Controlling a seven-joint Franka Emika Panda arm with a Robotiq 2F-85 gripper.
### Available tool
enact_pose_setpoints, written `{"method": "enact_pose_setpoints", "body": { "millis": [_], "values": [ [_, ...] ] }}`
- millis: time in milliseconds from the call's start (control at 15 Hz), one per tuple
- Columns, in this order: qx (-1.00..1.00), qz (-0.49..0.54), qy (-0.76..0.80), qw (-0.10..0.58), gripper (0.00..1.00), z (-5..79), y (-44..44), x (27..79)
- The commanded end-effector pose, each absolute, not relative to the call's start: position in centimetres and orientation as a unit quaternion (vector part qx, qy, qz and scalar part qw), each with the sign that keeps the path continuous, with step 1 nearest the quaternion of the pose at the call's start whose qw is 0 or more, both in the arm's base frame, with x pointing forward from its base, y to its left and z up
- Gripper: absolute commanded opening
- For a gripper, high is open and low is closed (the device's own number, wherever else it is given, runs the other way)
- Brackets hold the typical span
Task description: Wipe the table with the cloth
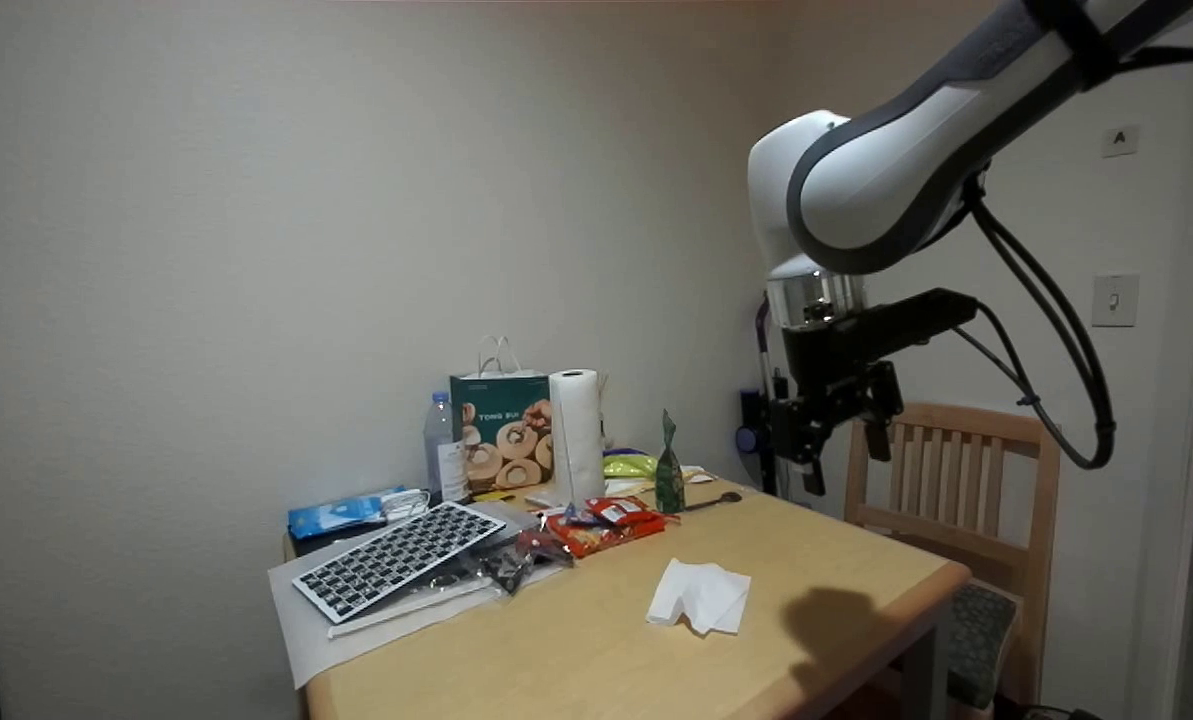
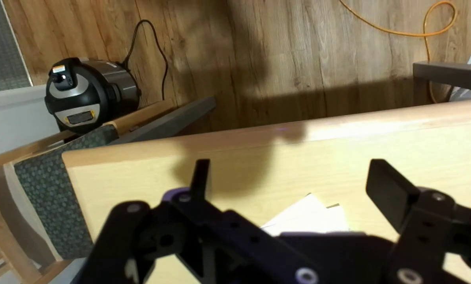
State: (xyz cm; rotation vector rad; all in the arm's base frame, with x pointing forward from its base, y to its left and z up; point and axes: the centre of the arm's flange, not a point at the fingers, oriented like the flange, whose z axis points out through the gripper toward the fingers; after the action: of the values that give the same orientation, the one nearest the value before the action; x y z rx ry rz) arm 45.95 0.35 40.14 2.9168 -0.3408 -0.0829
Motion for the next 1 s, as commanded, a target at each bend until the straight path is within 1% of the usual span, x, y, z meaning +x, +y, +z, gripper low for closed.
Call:
{"method": "enact_pose_setpoints", "body": {
  "millis": [0,400,600,933],
  "values": [
    [0.988,-0.034,-0.114,0.102,1.0,39.6,0.3,46.4],
    [0.988,-0.038,-0.119,0.093,1.0,38.8,0.2,47.6],
    [0.99,-0.033,-0.122,0.063,1.0,36.8,0.7,50.4],
    [0.992,-0.034,-0.106,0.058,1.0,34.3,1.4,53.2]
  ]
}}
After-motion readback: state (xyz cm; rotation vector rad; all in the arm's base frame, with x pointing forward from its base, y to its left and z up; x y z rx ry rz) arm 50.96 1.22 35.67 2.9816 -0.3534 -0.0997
